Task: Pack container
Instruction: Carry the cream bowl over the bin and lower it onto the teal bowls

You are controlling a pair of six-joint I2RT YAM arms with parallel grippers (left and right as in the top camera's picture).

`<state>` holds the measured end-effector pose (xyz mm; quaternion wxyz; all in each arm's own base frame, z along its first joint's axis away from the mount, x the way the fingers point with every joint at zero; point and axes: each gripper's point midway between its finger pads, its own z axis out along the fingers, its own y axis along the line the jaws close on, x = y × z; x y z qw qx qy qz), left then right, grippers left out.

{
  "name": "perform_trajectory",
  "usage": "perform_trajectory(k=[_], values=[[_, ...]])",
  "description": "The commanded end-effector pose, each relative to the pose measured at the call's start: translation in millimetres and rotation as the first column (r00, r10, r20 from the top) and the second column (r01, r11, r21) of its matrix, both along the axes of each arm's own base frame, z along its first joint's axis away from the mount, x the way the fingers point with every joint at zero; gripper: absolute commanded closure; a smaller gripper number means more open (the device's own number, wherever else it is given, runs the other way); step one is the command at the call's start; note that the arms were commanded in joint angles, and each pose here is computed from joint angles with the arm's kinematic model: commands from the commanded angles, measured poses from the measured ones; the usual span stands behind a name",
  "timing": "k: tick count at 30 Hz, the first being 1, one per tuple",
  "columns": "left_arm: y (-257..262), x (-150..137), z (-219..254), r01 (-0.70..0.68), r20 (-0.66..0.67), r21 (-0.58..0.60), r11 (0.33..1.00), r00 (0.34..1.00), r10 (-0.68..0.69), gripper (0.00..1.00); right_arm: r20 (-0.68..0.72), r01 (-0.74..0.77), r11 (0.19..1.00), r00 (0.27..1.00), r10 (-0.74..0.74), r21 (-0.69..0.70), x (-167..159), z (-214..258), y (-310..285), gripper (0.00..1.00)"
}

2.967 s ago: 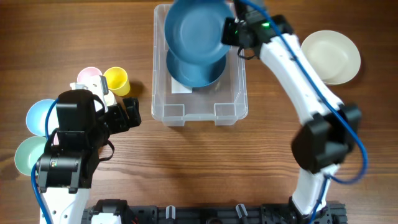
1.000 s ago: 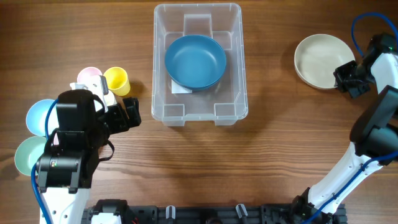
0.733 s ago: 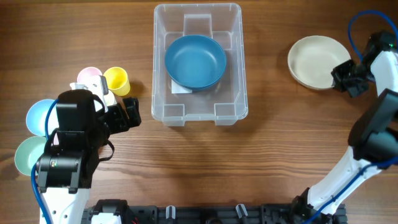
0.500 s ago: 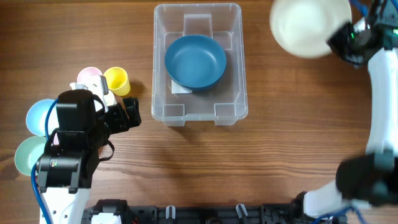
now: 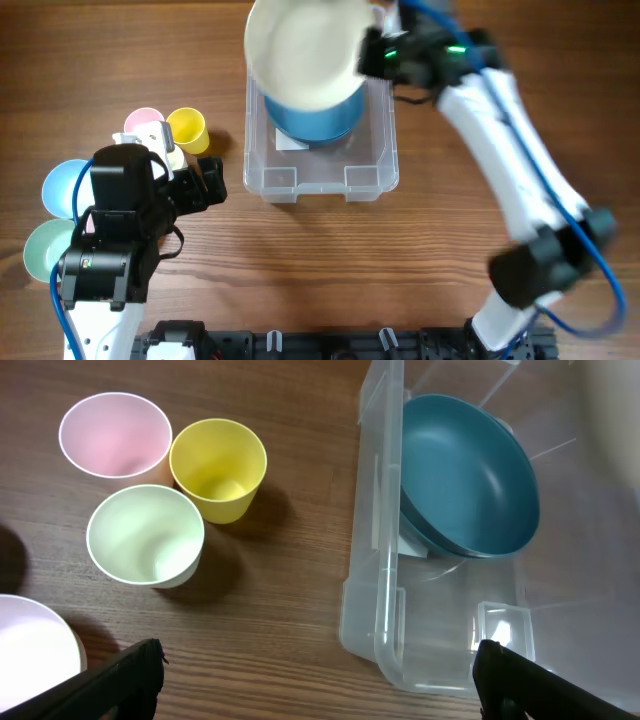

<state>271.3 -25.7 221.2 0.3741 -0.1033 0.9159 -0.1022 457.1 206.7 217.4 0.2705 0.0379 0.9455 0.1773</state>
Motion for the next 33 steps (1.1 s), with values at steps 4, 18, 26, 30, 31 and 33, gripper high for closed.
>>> perform_trajectory(k=[4, 18, 26, 30, 31, 33], values=[[-1.4, 0.8, 7.1, 0.0, 0.012, -0.018, 1.0, 1.0, 0.0, 0.0, -0.165, 0.067, 0.996, 0.983, -0.076, -0.062, 12.4, -89.9, 4.0, 0.96], [-1.4, 0.8, 7.1, 0.0, 0.012, -0.018, 1.0, 1.0, 0.0, 0.0, -0.035, -0.014, 0.996, 0.999, 0.011, -0.088, -0.8, -18.7, -10.3, 0.63], [-1.3, 0.9, 7.1, 0.0, 0.013, -0.018, 1.0, 1.0, 0.0, 0.0, -0.197, -0.336, 0.927, 0.933, 0.302, -0.169, -85.8, -13.8, 0.4, 0.96], [-1.4, 0.8, 7.1, 0.0, 0.012, -0.018, 1.0, 1.0, 0.0, 0.0, -0.318, -0.435, 0.882, 0.875, 0.365, -0.182, -109.4, -59.2, 14.0, 0.96], [-1.3, 0.8, 7.1, 0.0, 0.012, -0.018, 1.0, 1.0, 0.0, 0.0, -0.36, -0.461, 0.869, 0.853, 0.378, -0.181, -118.4, -77.0, 19.1, 0.96], [-1.4, 0.8, 7.1, 0.0, 0.012, -0.018, 1.0, 1.0, 0.0, 0.0, -0.406, -0.488, 0.853, 0.828, 0.386, -0.183, -126.6, -98.6, 24.5, 0.96]])
